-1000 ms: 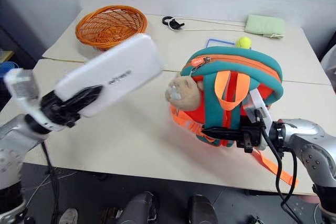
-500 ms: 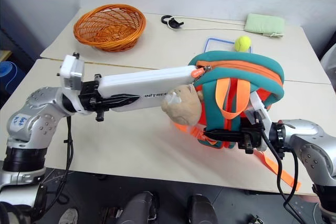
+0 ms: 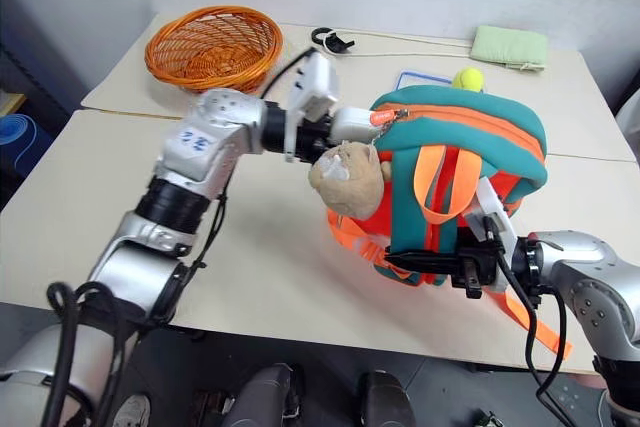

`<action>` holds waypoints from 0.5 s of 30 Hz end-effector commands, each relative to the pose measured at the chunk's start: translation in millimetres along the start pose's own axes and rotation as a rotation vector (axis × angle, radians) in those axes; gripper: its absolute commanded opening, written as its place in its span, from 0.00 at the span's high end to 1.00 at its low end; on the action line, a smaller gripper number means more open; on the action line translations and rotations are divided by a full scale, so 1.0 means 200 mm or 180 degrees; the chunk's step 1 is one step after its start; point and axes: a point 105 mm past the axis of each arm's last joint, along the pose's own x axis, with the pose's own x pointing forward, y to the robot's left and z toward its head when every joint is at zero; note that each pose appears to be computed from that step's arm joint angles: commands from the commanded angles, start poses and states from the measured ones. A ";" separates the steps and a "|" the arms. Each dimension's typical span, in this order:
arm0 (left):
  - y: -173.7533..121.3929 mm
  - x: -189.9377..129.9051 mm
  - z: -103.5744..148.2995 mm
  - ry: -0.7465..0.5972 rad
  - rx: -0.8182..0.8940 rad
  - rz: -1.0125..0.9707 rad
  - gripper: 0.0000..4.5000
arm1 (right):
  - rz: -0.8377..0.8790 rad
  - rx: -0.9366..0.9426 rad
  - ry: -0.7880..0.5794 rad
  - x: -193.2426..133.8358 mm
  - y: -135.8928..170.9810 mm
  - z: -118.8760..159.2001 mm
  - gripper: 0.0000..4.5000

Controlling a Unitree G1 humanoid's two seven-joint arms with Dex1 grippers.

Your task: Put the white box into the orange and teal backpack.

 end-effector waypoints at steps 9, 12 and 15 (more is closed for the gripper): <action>-0.01 -0.10 0.13 -0.0699 0.0185 -0.0203 0.30 | -0.0067 -0.0205 -0.0169 0.06 0.04 0.04 1.00; 0.02 -0.34 0.12 -0.0714 0.0345 -0.0092 0.10 | -0.0180 -0.0231 -0.0205 0.06 0.03 0.04 1.00; -0.01 -0.54 0.08 -0.0572 0.0487 -0.0127 0.05 | -0.0250 -0.0254 -0.0296 0.06 0.01 0.04 1.00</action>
